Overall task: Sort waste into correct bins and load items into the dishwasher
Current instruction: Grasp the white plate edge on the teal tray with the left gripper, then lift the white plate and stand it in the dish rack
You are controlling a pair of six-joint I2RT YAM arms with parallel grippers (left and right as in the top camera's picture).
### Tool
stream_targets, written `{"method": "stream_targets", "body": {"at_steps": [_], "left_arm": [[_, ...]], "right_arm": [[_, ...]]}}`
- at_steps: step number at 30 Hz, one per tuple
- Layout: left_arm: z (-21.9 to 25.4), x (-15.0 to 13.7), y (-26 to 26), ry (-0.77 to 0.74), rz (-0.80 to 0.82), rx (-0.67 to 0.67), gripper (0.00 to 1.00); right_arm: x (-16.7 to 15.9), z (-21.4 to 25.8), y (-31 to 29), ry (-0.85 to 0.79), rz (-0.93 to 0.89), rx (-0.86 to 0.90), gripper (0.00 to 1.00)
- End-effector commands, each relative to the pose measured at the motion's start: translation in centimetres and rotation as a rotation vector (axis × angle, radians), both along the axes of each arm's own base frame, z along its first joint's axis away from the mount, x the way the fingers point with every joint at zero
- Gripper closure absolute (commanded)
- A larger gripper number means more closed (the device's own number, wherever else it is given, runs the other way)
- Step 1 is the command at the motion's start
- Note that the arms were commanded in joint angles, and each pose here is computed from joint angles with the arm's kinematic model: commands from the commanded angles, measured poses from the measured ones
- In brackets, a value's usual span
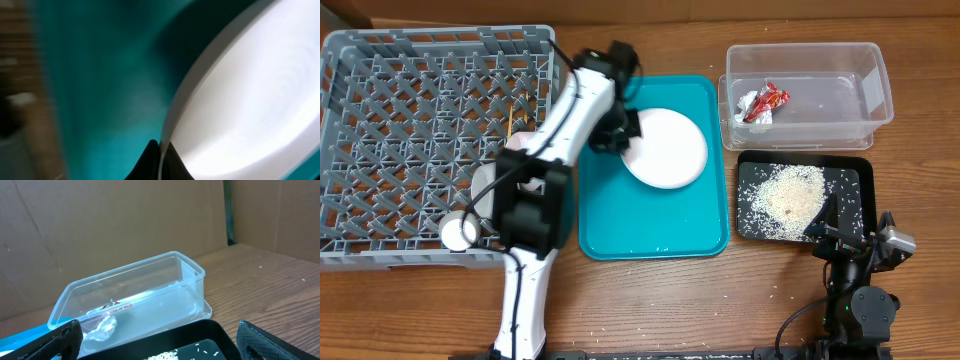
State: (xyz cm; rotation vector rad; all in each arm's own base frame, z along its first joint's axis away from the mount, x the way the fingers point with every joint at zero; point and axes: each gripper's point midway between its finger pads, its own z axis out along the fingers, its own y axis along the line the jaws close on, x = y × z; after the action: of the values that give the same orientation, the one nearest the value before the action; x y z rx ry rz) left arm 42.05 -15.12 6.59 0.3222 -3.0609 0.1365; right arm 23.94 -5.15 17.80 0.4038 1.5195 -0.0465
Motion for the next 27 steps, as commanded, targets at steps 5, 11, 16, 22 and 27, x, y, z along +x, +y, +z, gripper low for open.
{"method": "stream_targets", "body": {"at_steps": [5,11,16,22,27], "left_arm": [[20.3,-1.9,15.0,-0.417,0.035,0.493,0.96],[27.0,-7.0,23.2,-0.406,0.103,0.907,0.96],[27.5,-8.3,26.9,-0.336,0.138,0.999,0.96],[25.8,-9.7,32.7,-0.263,0.332,1.066,0.96],[22.7,-9.1,35.7,-0.222,0.348,1.009,0.96]], "right_arm": [[0.0,-0.2,-0.1,-0.005,-0.006,-0.001,0.00],[0.0,-0.2,-0.1,-0.005,-0.006,-0.001,0.00],[0.0,-0.2,-0.1,-0.005,-0.006,-0.001,0.00],[0.0,-0.2,-0.1,-0.005,-0.006,-0.001,0.00],[0.0,-0.2,-0.1,-0.005,-0.006,-0.001,0.00]]}}
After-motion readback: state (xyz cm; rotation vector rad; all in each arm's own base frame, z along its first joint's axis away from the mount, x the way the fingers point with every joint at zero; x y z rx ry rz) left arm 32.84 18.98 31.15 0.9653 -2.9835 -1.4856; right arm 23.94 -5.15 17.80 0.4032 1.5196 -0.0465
